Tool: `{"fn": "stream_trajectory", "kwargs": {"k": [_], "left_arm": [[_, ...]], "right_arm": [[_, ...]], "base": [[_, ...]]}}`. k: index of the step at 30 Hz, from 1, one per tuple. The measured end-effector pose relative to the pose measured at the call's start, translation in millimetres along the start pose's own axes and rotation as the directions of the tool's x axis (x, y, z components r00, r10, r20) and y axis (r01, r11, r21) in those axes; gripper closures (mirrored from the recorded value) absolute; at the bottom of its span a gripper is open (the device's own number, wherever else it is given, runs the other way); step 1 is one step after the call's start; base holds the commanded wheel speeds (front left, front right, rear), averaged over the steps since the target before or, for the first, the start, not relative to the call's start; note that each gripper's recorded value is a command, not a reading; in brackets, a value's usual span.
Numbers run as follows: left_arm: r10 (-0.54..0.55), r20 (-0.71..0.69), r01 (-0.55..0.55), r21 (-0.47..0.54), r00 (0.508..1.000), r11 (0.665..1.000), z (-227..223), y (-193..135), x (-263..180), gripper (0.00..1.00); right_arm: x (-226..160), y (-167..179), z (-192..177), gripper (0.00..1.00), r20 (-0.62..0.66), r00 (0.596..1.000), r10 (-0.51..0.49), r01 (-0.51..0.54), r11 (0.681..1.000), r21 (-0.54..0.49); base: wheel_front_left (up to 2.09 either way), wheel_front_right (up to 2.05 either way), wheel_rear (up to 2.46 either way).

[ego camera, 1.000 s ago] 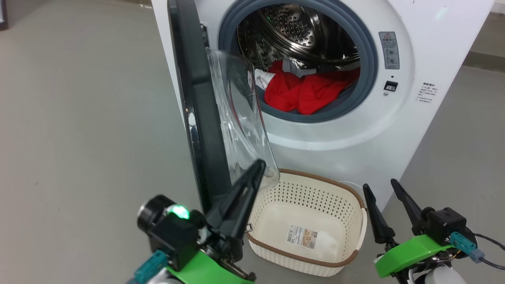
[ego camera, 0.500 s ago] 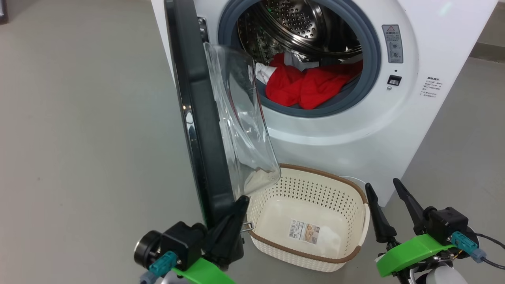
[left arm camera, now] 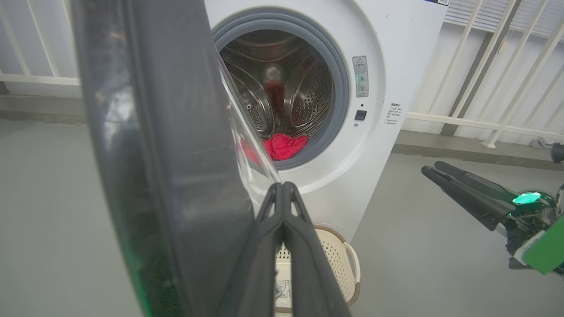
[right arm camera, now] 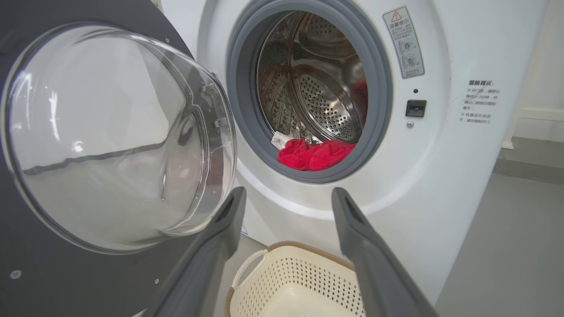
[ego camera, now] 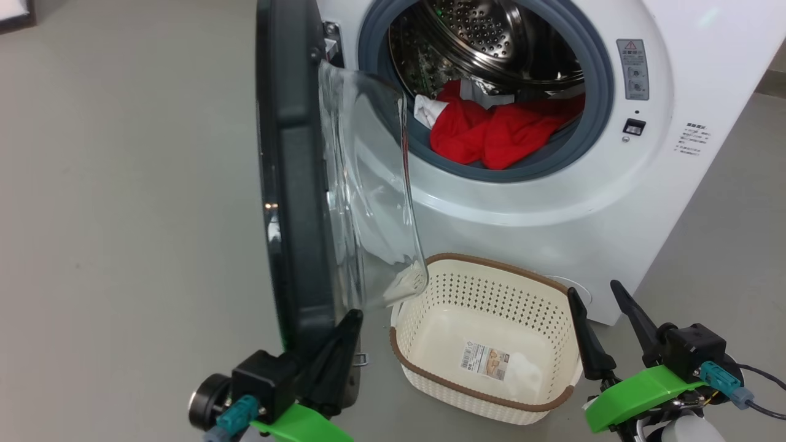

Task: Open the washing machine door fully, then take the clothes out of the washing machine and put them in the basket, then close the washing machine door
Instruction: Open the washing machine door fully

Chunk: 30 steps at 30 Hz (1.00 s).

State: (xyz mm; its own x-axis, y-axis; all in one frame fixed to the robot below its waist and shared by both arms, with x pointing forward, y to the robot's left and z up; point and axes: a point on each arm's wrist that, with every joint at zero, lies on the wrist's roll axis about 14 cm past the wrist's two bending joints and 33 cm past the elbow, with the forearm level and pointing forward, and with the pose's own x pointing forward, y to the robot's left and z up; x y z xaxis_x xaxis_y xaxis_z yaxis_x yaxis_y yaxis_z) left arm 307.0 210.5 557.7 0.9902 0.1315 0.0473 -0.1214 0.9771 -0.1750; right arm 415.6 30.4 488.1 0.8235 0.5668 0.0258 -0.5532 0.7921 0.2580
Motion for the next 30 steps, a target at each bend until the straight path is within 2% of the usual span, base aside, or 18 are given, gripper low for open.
{"fn": "stream_trajectory", "kwargs": {"k": [10,18,30], "left_arm": [[0.217,-0.007,-0.217,0.012,0.976,0.976,0.9,52.6,-15.4,1.00],[0.413,0.005,-0.413,0.061,0.911,0.909,4.3,111.4,-36.7,1.00],[0.552,0.028,-0.552,0.086,0.833,0.829,-3.5,162.0,-55.9,1.00]], "right_arm": [[6.2,10.7,-22.7,0.00,-0.062,0.997,0.039,-0.038,0.999,0.017],[17.2,13.4,-19.0,0.00,-0.047,0.997,0.054,-0.052,0.998,0.035],[18.4,-1.2,-17.0,0.00,-0.040,0.999,0.035,-0.035,0.999,0.018]], "base": [[0.00,0.00,0.00],[0.00,0.00,0.00],[0.00,0.00,0.00]]}}
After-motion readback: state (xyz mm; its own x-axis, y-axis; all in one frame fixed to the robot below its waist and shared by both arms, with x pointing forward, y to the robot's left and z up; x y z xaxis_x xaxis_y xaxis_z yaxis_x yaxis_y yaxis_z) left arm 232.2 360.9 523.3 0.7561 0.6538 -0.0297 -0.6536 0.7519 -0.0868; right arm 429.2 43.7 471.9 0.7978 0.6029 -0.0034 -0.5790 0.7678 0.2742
